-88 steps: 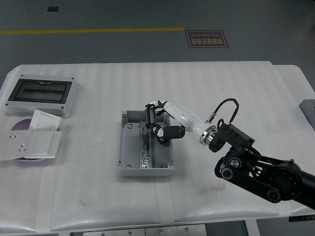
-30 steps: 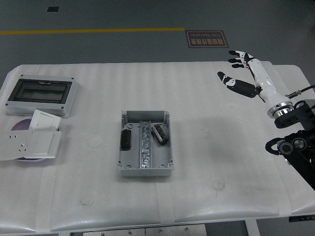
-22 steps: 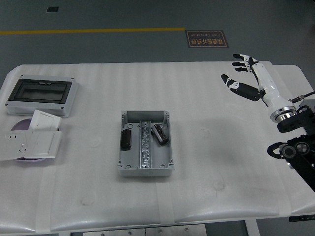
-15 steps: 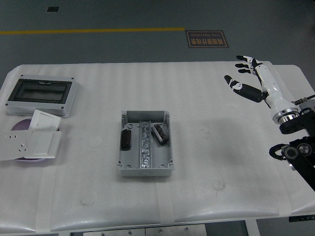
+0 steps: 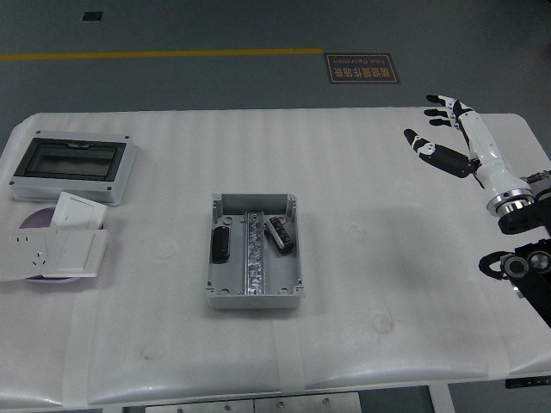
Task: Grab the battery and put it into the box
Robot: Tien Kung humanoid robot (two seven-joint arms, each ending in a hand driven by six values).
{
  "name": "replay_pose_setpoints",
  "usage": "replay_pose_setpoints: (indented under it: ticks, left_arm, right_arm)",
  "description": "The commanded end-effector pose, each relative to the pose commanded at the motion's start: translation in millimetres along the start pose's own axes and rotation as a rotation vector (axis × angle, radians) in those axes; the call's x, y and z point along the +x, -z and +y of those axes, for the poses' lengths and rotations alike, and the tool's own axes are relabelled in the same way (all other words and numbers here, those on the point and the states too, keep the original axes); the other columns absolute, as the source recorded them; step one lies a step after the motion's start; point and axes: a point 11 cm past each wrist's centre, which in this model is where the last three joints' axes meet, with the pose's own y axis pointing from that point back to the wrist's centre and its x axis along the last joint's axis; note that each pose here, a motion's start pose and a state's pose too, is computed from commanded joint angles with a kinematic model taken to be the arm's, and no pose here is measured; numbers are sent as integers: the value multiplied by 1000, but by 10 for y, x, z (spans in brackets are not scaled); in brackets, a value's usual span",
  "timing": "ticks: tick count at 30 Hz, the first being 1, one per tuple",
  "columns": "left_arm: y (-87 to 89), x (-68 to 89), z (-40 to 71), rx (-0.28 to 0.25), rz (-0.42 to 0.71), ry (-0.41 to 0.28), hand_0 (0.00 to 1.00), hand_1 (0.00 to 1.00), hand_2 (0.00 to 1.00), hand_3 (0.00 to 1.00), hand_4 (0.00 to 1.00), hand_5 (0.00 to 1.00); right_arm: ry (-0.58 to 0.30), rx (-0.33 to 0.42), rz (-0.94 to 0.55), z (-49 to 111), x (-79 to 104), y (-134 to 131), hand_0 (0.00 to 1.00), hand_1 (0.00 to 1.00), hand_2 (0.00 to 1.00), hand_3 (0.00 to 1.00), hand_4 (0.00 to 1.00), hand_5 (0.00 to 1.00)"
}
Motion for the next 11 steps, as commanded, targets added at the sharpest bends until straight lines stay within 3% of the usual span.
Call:
replay_pose_setpoints:
  ticks: [11]
  left_arm:
    - [6, -6, -2, 3, -8, 1, 651, 668, 605, 632, 641, 55]
  right_arm:
    - [-5, 0, 10, -4, 12, -4, 853, 752, 774, 850, 761, 423]
